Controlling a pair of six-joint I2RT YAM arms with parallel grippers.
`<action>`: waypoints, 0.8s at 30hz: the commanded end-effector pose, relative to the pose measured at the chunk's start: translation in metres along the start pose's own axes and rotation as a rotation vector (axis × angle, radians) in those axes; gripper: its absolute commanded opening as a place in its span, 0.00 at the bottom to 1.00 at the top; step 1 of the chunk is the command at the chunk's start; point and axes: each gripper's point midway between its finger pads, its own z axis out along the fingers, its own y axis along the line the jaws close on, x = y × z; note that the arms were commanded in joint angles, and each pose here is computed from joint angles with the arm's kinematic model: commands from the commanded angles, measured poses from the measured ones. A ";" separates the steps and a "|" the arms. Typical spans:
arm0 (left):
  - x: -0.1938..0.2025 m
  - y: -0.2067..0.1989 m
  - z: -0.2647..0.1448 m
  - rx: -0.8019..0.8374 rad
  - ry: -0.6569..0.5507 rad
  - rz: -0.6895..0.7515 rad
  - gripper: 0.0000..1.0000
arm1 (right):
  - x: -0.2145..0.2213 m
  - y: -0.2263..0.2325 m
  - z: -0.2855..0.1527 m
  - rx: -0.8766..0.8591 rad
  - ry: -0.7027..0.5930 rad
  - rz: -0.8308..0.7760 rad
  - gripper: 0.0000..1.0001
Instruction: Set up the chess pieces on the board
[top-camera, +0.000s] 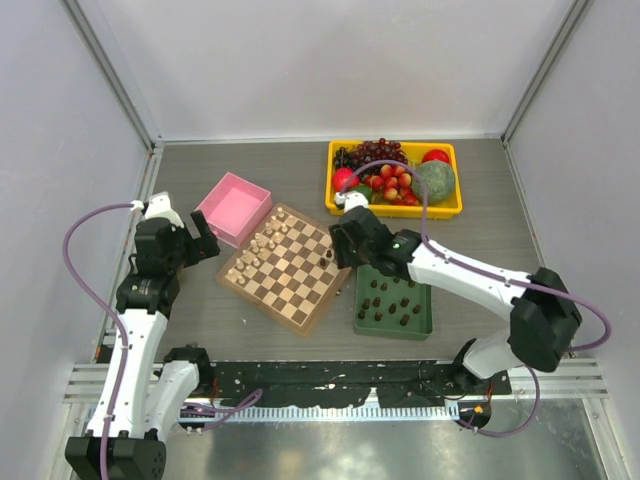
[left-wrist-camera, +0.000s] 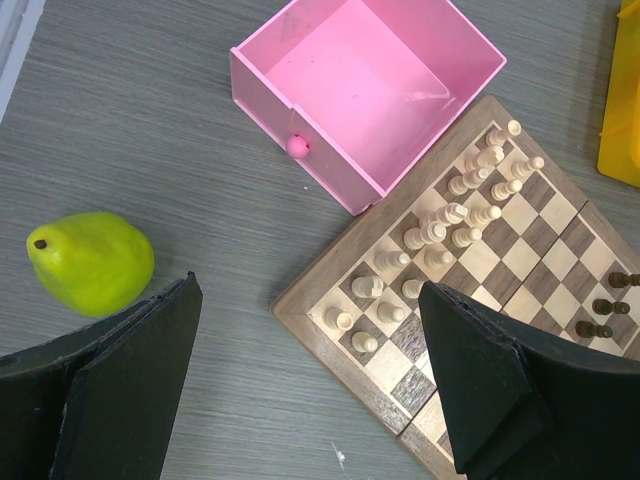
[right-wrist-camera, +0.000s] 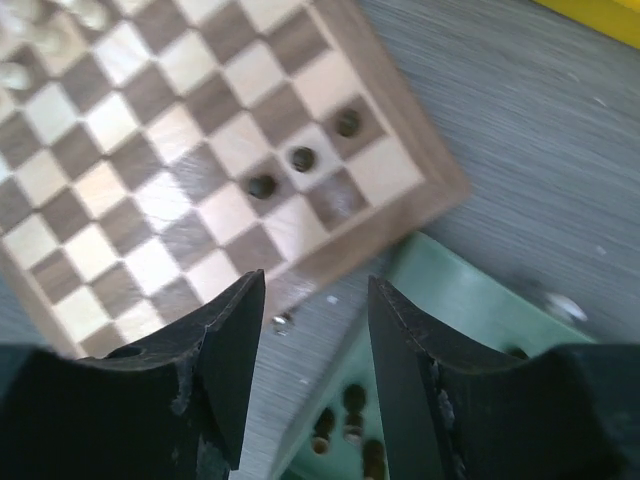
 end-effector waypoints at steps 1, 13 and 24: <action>-0.021 -0.004 -0.008 0.009 -0.058 -0.019 0.99 | 0.003 -0.050 -0.014 0.117 -0.057 0.087 0.51; -0.017 -0.004 -0.005 0.013 -0.047 -0.019 0.99 | 0.065 -0.129 -0.015 0.235 0.091 0.230 0.46; -0.020 0.003 -0.004 -0.009 -0.052 -0.028 0.99 | 0.091 -0.135 -0.006 0.264 0.184 0.226 0.42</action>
